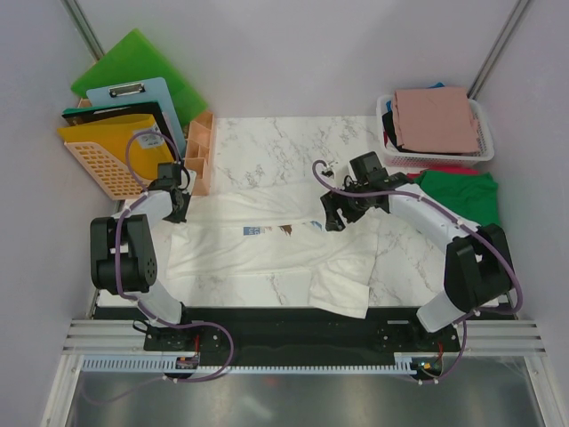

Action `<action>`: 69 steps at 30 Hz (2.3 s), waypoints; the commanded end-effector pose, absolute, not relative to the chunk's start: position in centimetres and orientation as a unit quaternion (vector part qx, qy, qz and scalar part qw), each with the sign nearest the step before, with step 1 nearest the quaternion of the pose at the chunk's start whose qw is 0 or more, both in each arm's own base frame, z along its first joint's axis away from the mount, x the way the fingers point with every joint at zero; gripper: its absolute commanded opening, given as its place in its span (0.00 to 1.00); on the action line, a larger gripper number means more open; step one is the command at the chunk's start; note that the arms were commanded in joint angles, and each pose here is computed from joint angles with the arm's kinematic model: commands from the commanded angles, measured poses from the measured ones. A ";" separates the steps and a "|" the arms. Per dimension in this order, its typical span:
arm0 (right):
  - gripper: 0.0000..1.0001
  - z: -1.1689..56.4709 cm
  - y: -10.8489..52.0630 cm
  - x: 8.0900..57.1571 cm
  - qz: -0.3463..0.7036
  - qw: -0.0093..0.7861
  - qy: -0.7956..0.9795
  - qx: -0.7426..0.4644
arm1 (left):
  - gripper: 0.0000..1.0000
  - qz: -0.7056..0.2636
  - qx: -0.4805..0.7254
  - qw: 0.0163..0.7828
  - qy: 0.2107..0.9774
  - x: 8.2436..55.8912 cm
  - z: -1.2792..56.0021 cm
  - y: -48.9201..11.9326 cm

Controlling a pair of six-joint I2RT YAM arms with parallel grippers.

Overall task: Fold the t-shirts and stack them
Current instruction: Fold the tshirt

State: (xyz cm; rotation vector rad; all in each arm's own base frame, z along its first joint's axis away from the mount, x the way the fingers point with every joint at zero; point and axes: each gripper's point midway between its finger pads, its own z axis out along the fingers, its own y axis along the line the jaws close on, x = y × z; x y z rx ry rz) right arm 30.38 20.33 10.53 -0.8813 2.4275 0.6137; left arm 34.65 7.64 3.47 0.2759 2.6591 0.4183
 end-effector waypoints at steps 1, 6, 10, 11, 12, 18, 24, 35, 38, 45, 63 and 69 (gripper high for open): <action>0.79 12.4 18.6 30.6 0.184 0.273 0.884 -0.331 | 0.02 0.161 0.106 0.237 0.952 34.9 4.6 8.0; 0.78 13.1 16.6 31.9 0.130 0.312 0.887 -0.315 | 0.02 0.158 0.106 0.240 0.952 35.0 4.6 7.8; 0.71 11.9 14.7 32.9 0.074 0.312 0.899 -0.297 | 0.02 0.156 0.104 0.240 0.952 34.9 4.5 7.8; 0.69 11.1 13.7 33.3 0.046 0.309 0.906 -0.288 | 0.02 0.157 0.105 0.239 0.952 34.9 4.5 7.8; 0.68 10.7 13.4 33.5 0.037 0.305 0.909 -0.281 | 0.02 0.158 0.104 0.238 0.953 34.8 4.5 7.9; 0.61 7.7 12.7 33.7 0.021 0.275 0.923 -0.268 | 0.02 0.156 0.103 0.239 0.953 34.9 4.4 7.8; 0.58 5.8 11.6 34.1 0.006 0.258 0.930 -0.263 | 0.02 0.159 0.106 0.236 0.953 34.7 4.3 7.9; 0.13 3.0 10.2 35.2 -0.009 0.247 0.935 -0.253 | 0.02 0.151 0.107 0.236 0.954 34.7 4.1 7.7; 0.00 3.6 9.9 35.5 -0.019 0.256 0.934 -0.249 | 0.02 0.153 0.109 0.237 0.953 34.7 4.2 7.7; 0.00 5.9 8.2 34.4 -0.040 0.273 0.928 -0.249 | 0.02 0.154 0.110 0.237 0.953 34.7 4.0 7.7; 0.61 10.6 6.5 30.3 -0.036 0.292 0.922 -0.252 | 0.02 0.156 0.113 0.237 0.952 34.9 4.1 7.8; 0.52 10.8 7.6 33.1 -0.009 0.302 0.923 -0.238 | 0.02 0.144 0.111 0.238 0.954 34.9 3.9 7.3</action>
